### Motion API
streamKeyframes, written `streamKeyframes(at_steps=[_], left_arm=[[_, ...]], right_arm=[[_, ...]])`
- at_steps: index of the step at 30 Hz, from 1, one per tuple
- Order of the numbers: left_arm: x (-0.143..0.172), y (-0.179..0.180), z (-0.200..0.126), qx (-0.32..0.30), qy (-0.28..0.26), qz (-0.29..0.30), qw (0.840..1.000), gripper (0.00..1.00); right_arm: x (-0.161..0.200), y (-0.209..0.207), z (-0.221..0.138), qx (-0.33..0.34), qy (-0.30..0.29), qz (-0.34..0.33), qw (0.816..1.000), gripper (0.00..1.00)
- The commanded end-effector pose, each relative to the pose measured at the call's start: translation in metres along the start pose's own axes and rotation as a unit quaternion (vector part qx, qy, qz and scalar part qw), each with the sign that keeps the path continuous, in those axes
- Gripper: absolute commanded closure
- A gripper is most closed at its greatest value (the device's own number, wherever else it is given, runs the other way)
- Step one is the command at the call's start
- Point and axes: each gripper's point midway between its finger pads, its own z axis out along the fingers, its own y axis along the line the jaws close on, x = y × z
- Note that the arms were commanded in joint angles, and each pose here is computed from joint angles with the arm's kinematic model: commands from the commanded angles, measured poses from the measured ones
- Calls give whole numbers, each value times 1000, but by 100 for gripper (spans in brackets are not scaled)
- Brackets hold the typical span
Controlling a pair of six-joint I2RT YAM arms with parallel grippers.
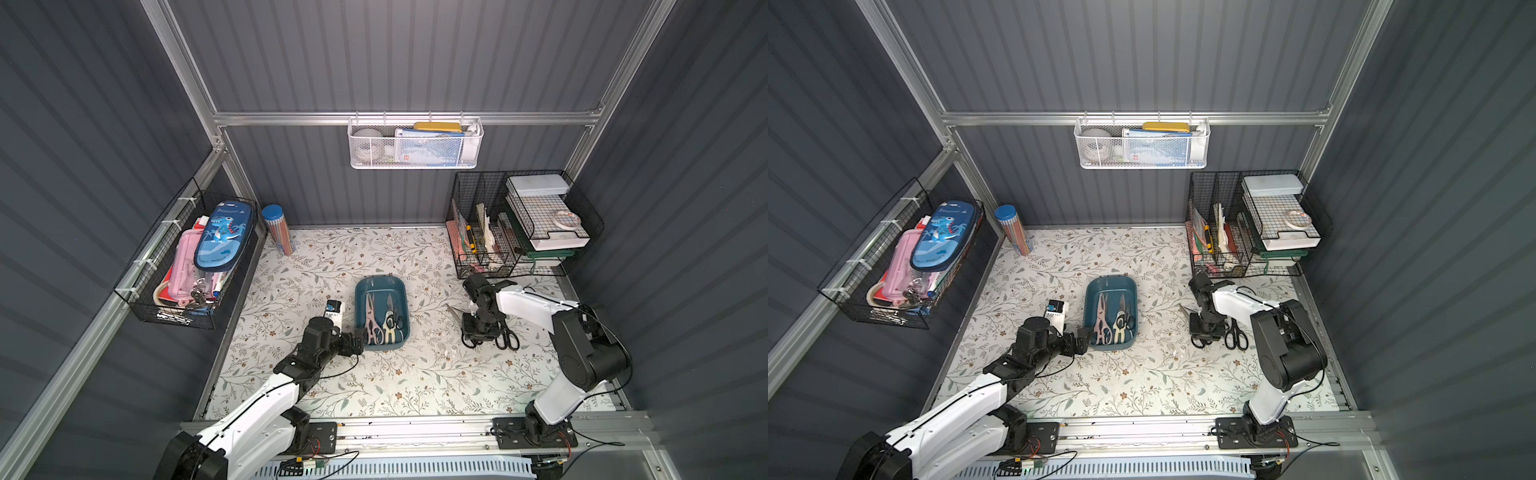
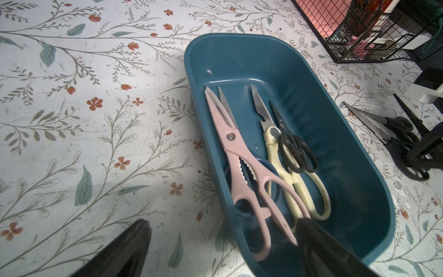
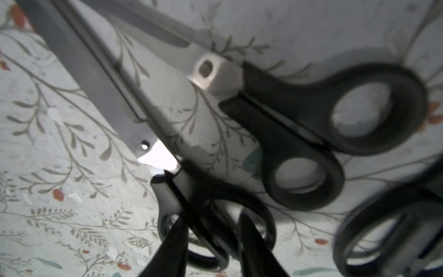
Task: Put the scissors into the storage box
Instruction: Pick up the scissors from the center of the board.
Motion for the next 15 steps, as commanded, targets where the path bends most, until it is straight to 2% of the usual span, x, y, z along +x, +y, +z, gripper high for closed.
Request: streamKeyframes(at_steps=[1, 7, 12, 15], left_arm=[[-14, -4, -1, 3, -14, 2, 1000, 1], [-13, -3, 0, 0, -8, -1, 1000, 1], [-12, -3, 1, 0, -6, 0, 1000, 1], [-13, -3, -1, -1, -9, 0, 1000, 1]], right_arm=[[12, 4, 9, 14, 21, -8, 1000, 69], [18, 14, 23, 37, 39, -15, 998, 77], [9, 18, 11, 90, 18, -61, 994, 83], [3, 30, 1, 61, 7, -62, 996, 86]])
